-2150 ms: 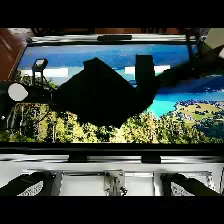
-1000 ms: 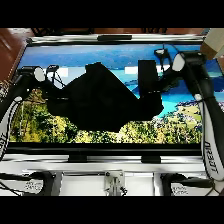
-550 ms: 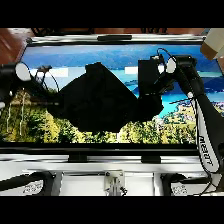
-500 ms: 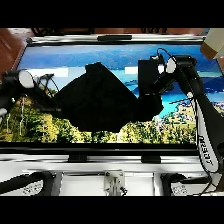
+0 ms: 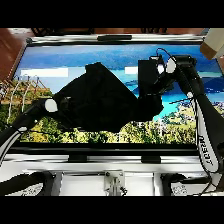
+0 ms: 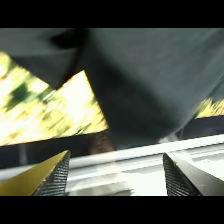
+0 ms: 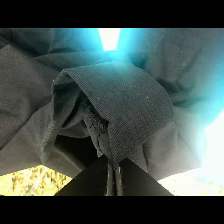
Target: Fold the shirts.
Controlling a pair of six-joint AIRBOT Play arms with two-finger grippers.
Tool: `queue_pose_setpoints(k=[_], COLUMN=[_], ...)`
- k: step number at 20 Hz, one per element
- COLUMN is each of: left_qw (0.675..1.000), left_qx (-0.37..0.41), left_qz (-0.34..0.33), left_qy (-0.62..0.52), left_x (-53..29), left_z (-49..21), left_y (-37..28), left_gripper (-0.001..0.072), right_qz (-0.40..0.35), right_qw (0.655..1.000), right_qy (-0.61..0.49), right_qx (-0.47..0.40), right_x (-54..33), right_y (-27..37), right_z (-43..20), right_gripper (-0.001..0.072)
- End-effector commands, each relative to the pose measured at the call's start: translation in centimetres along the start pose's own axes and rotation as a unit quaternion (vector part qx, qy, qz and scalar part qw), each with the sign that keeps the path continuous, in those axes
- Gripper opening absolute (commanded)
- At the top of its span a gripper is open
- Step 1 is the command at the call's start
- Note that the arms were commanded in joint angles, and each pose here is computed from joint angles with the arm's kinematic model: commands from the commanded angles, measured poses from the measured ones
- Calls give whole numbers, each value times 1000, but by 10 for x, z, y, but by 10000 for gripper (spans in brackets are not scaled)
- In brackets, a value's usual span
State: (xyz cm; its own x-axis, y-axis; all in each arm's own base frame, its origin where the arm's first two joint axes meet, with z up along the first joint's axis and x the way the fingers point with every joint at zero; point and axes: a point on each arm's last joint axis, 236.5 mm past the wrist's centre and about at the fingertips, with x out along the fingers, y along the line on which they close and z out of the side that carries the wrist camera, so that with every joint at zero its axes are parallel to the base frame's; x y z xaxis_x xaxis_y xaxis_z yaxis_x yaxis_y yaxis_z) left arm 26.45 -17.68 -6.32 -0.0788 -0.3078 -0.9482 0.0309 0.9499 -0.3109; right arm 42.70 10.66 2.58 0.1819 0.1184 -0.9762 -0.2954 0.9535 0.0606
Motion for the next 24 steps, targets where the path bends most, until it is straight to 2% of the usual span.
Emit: queue_pose_setpoints(k=[1, 4, 5, 6, 7, 12, 16, 18, 20, 24], left_qw=[998, 988, 987, 987, 987, 982, 948, 916, 897, 893], left_qx=[-15, -36, -33, -30, -30, 4, 61, 65, 61, 94], left_qz=[-24, -43, -44, -44, -44, -51, -70, -75, -83, -92], left_qy=[-64, -144, -153, -155, -155, -181, -304, -389, -431, -430], left_x=[19, 11, 9, 9, 8, -22, -169, -267, -338, -379], left_z=[28, 66, 70, 71, 71, 82, 128, 136, 117, 46], left_y=[-27, -32, -33, -32, -33, -37, -50, -48, -49, -72], left_gripper=[696, 510, 285, 136, 42, 43, 44, 44, 44, 44], right_qz=[3, 3, 3, 3, 2, 3, -15, -55, -64, 2], right_qw=[1000, 1000, 1000, 1000, 1000, 1000, 999, 993, 982, 948], right_qy=[3, 4, 4, 4, 4, 5, -29, -90, -172, -319], right_qx=[-4, -4, -4, -4, -4, -5, -41, -47, -41, 0], right_x=[0, 0, 0, 0, 0, -1, -48, -104, -171, -283], right_y=[2, 2, 1, 1, 1, 2, -1, -11, -5, 37], right_z=[-1, -2, -2, -2, -2, -2, -8, -9, -18, -59], right_gripper=[54, 54, 54, 54, 54, 54, 54, 54, 54, 54])
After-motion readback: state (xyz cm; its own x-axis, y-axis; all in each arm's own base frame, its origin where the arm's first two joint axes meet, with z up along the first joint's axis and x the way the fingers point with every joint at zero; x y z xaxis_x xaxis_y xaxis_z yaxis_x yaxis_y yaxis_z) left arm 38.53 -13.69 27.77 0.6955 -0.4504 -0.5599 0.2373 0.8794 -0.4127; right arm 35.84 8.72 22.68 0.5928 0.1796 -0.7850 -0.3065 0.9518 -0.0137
